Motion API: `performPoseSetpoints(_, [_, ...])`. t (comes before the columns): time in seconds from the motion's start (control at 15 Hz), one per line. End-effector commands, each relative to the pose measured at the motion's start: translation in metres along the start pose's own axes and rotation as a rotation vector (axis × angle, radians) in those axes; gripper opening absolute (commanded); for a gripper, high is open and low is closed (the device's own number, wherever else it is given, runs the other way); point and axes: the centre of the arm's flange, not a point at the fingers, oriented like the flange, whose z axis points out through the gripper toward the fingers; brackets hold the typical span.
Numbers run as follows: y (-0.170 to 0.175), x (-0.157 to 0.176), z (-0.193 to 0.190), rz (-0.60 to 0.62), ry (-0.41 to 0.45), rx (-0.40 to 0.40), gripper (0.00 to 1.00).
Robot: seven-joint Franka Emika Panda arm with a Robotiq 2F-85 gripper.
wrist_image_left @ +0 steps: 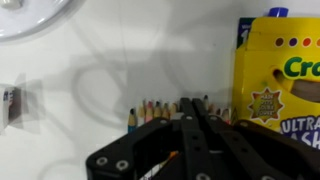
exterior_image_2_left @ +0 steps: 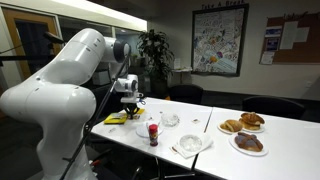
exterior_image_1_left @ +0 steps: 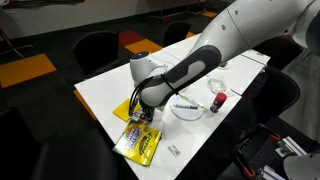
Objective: Pick up one pen and put it on the table
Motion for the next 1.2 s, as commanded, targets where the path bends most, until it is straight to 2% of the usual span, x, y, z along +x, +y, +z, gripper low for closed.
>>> performPoseSetpoints(0.0, [0.012,-0.03,0.023,-0.006,-0.024,-0.023,0.01])
performPoseSetpoints(0.27, [0.041,-0.037,0.009,0.02,-0.025,-0.051,0.01])
performPoseSetpoints(0.67, [0.06,-0.043,0.005,0.028,-0.045,0.026,0.01])
performPoseSetpoints(1.13, [0.034,-0.042,0.004,-0.024,-0.049,0.029,0.01])
